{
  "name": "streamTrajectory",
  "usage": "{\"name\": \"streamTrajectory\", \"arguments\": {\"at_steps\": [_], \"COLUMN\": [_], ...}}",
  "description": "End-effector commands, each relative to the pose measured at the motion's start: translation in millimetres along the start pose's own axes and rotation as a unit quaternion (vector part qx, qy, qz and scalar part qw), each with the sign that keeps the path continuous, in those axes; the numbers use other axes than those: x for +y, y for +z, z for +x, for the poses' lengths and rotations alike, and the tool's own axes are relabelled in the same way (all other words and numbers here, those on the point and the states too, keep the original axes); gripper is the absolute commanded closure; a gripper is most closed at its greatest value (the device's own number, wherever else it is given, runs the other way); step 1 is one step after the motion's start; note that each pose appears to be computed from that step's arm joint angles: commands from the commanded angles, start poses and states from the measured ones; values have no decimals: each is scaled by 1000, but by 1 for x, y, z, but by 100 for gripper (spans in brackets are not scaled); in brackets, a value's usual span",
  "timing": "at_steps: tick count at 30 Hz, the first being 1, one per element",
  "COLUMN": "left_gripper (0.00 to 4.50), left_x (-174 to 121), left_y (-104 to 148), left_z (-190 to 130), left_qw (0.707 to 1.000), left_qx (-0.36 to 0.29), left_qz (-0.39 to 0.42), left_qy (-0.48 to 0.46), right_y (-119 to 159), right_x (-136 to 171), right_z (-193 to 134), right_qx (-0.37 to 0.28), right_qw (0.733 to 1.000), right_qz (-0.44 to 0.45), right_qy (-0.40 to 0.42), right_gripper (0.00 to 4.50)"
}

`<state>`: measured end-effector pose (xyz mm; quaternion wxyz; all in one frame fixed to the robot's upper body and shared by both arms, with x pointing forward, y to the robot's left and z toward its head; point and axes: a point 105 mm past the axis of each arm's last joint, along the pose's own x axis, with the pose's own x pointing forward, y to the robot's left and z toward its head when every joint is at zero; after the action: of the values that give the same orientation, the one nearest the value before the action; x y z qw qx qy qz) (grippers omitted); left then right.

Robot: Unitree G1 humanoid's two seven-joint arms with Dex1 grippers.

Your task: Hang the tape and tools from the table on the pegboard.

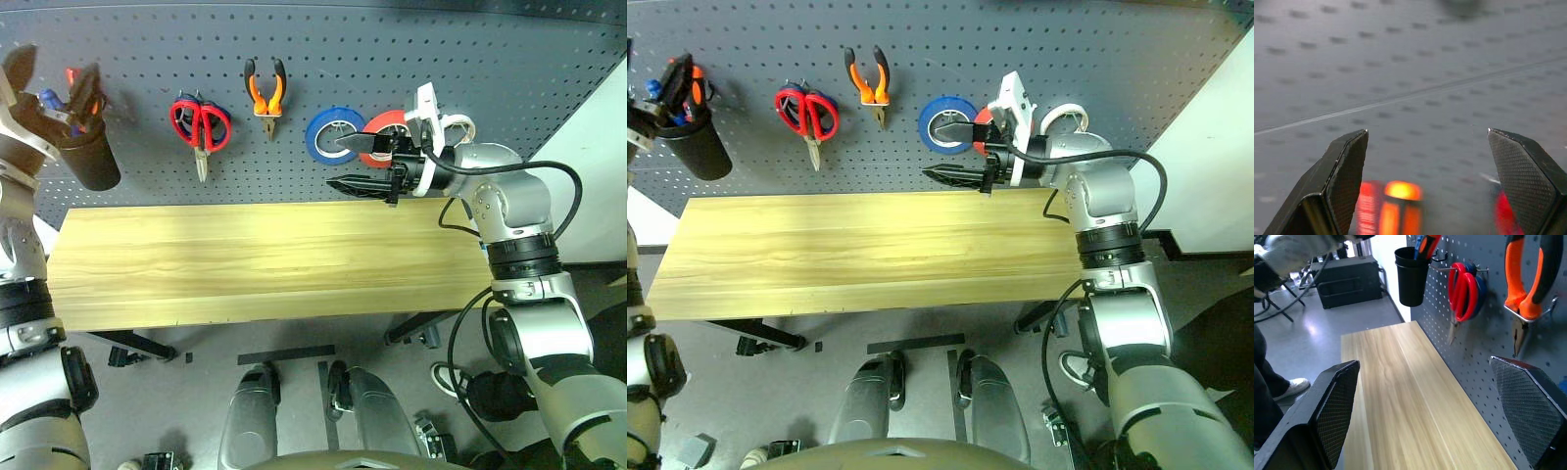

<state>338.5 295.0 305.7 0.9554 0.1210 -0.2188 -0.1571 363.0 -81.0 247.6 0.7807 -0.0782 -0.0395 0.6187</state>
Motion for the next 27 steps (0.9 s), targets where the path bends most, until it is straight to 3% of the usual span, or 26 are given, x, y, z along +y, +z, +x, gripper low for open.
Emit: {"name": "streamTrajectory", "arguments": {"at_steps": [1,7,14,17,27], "left_gripper": [42,42,42,42,42], "left_x": [-50,-95,-94,-96,-92], "left_y": [-1,-19,-58,-67,-101], "left_z": [-19,-51,-89,-90,-104], "left_qw": [986,948,918,916,892], "left_qx": [46,99,146,114,138], "left_qz": [-52,-96,-134,-135,-122], "left_qy": [-149,-287,-343,-361,-413], "right_y": [-1,-21,-20,-40,-55], "right_x": [1,4,-2,-1,8], "right_z": [-9,-25,-54,-62,-46], "right_qx": [8,63,58,82,68], "right_qw": [1000,998,998,997,997], "right_qz": [-9,-29,-10,-9,35], "right_qy": [0,15,12,10,30], "right_gripper": [0,0,0,0,0]}}
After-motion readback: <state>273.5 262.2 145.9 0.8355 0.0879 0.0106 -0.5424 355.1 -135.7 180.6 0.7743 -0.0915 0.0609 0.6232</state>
